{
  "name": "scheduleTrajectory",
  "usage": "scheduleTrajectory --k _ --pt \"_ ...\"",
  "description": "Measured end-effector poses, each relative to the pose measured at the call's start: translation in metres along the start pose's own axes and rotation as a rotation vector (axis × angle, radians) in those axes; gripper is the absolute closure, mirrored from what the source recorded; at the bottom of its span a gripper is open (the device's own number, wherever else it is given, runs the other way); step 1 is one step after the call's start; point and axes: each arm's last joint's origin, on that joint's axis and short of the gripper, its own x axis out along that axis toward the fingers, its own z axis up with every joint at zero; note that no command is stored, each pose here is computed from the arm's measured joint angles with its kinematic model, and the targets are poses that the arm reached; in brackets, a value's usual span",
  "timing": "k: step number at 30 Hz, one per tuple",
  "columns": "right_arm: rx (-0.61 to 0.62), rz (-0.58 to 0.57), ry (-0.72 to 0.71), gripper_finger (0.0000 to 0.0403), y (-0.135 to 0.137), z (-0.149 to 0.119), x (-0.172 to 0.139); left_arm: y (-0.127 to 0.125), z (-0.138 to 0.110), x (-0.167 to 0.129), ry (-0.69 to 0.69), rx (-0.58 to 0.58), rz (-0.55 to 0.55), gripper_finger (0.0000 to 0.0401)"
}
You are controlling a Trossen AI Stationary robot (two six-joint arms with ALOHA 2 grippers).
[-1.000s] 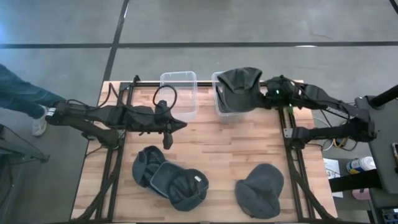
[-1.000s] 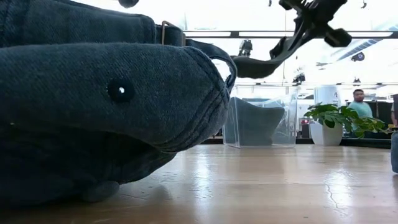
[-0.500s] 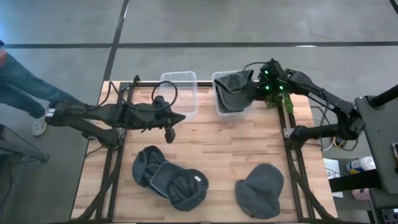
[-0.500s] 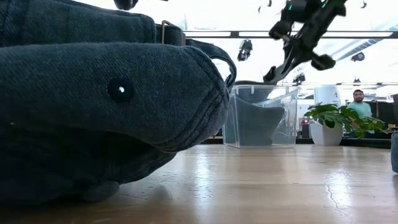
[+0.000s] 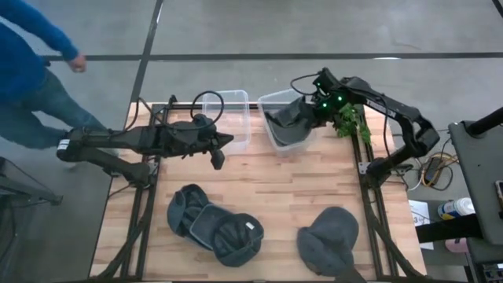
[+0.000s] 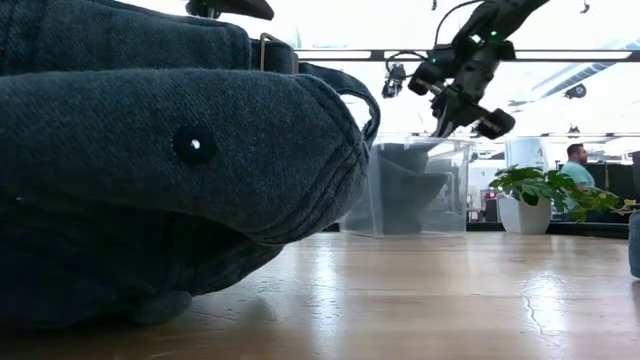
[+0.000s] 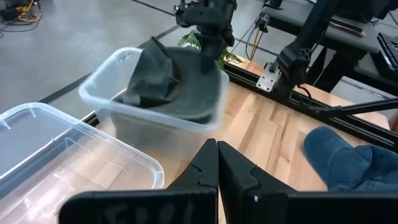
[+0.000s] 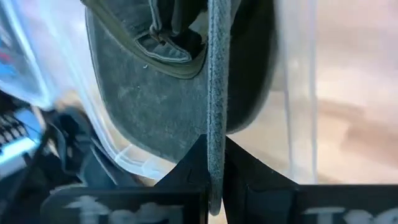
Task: Pick & Place hat
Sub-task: Put the gray cap into the right bin
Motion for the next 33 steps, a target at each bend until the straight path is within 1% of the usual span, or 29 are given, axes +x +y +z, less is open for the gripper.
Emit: scheduleTrajectory --k 3,6,13,20,24,27,33 --pt "0.026 -0.06 0.075 0.039 -0.002 -0.002 0.001 0.0 0.0 0.0 0.0 0.001 0.0 0.0401" --pt "0.031 -0.093 0.112 0.039 -0.004 -0.003 0.001 0.0 0.0 0.0 0.0 0.001 0.0 0.0401" --pt "0.049 -0.069 0.176 0.039 -0.005 -0.012 -0.004 0.0 0.0 0.0 0.0 0.001 -0.001 0.0401" --pt "0.049 -0.075 0.186 0.039 -0.006 -0.013 -0.004 0.0 0.0 0.0 0.001 0.001 -0.001 0.0401" --pt "0.01 -0.062 0.175 0.0388 -0.003 -0.014 -0.009 0.0 0.0 0.0 0.001 0.001 -0.002 0.0401" --pt "-0.015 -0.05 0.163 0.037 0.001 -0.014 -0.013 0.0 0.0 0.0 0.001 0.002 -0.001 0.0401" --pt "-0.017 -0.049 0.166 0.0299 0.005 -0.016 -0.021 0.0 0.0 0.0 0.001 0.019 -0.001 0.0401"
